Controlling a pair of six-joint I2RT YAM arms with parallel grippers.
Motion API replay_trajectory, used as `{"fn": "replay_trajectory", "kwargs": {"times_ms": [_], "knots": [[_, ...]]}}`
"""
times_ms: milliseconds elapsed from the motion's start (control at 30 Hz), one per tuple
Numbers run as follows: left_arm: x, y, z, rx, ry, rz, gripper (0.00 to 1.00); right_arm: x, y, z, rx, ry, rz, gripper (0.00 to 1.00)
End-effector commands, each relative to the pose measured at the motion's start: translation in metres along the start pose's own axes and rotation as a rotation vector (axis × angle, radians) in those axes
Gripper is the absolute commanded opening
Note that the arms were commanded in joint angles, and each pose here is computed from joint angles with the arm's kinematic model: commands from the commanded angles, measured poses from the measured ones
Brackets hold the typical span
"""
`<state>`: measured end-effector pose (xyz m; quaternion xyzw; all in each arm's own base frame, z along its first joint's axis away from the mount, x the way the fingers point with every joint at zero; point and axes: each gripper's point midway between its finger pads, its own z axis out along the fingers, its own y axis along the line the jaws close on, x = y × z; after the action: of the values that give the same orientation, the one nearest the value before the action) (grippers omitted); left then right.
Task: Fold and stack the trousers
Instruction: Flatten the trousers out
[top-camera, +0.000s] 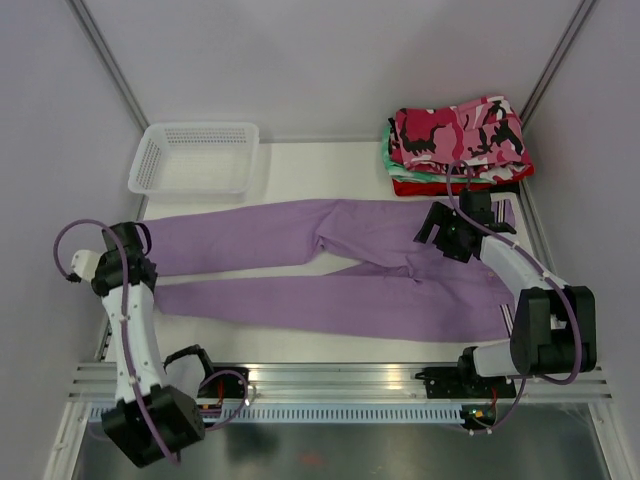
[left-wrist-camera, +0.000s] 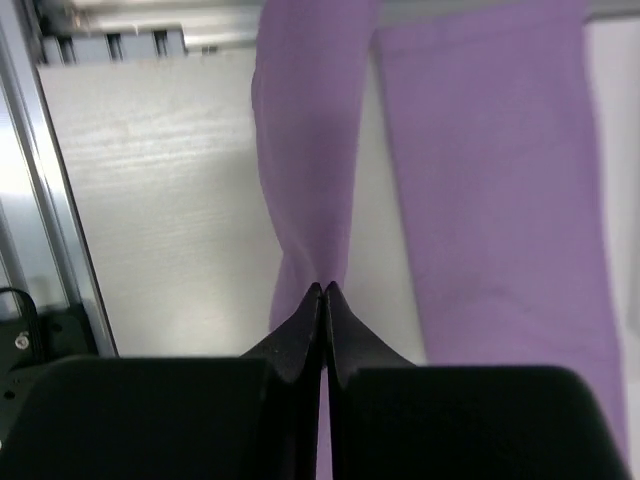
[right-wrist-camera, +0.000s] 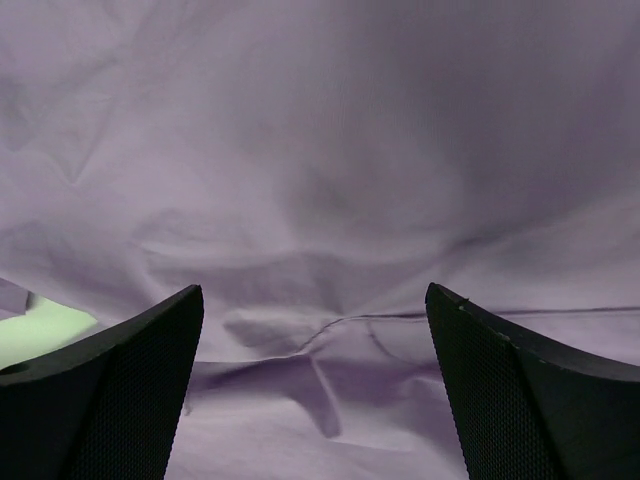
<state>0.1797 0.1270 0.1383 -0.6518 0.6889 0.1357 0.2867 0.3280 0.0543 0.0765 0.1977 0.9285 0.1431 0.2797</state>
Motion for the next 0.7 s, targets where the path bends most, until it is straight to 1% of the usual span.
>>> {"fn": "replay_trajectory", "kwargs": {"times_ms": [0, 33, 67, 100, 133, 167, 200, 267, 333, 400, 500, 533, 567, 600, 633, 667], "knots": [[-0.049, 0.015, -0.033, 0.013, -0.214, -0.003, 0.02, -0.009, 0.005, 0.002, -0.023, -0.042, -0.016, 0.98], [-0.048, 0.015, -0.031, 0.002, -0.203, 0.011, 0.03, -0.009, 0.004, 0.003, -0.022, -0.041, -0.019, 0.98], [-0.044, 0.012, -0.027, 0.011, -0.187, 0.041, 0.31, -0.008, 0.004, 0.004, -0.023, -0.037, -0.024, 0.98], [-0.041, 0.010, -0.023, 0.015, -0.174, 0.064, 0.52, -0.009, 0.004, 0.004, -0.024, -0.038, -0.031, 0.98], [-0.032, 0.011, -0.015, 0.004, -0.148, 0.068, 0.88, -0.007, 0.003, 0.006, -0.019, -0.029, -0.036, 0.98], [-0.027, 0.014, -0.012, -0.015, -0.130, 0.059, 0.99, -0.007, 0.003, 0.007, -0.018, -0.026, -0.038, 0.98], [-0.022, 0.016, -0.009, -0.030, -0.114, 0.033, 1.00, -0.008, 0.003, 0.007, -0.016, -0.025, -0.042, 0.98], [-0.011, 0.023, -0.002, -0.070, -0.070, 0.042, 1.00, -0.007, 0.004, 0.009, -0.021, -0.010, -0.046, 0.98], [-0.010, 0.027, -0.003, -0.087, -0.071, 0.021, 1.00, -0.003, 0.003, 0.010, -0.023, 0.004, -0.046, 0.98], [-0.012, 0.025, -0.006, -0.060, -0.085, 0.007, 1.00, -0.001, 0.000, 0.011, -0.012, 0.007, -0.046, 0.98], [-0.002, 0.019, 0.003, -0.012, -0.066, 0.017, 1.00, 0.008, -0.008, 0.012, 0.018, 0.029, -0.040, 0.98], [0.002, 0.013, 0.005, 0.018, -0.047, 0.042, 0.96, 0.008, -0.018, 0.012, 0.066, 0.027, -0.020, 0.98], [0.008, 0.004, 0.008, 0.068, -0.013, 0.157, 0.93, 0.009, -0.025, 0.010, 0.099, 0.033, -0.001, 0.98], [0.023, -0.037, 0.004, 0.285, 0.059, 0.220, 0.90, 0.015, -0.034, 0.008, 0.131, 0.053, 0.024, 0.98], [0.032, -0.053, -0.001, 0.382, 0.094, 0.286, 0.78, 0.012, -0.051, 0.005, 0.160, 0.046, 0.090, 0.98], [0.043, -0.064, -0.007, 0.446, 0.121, 0.335, 0.78, 0.023, -0.060, 0.004, 0.170, 0.072, 0.148, 0.98]]}}
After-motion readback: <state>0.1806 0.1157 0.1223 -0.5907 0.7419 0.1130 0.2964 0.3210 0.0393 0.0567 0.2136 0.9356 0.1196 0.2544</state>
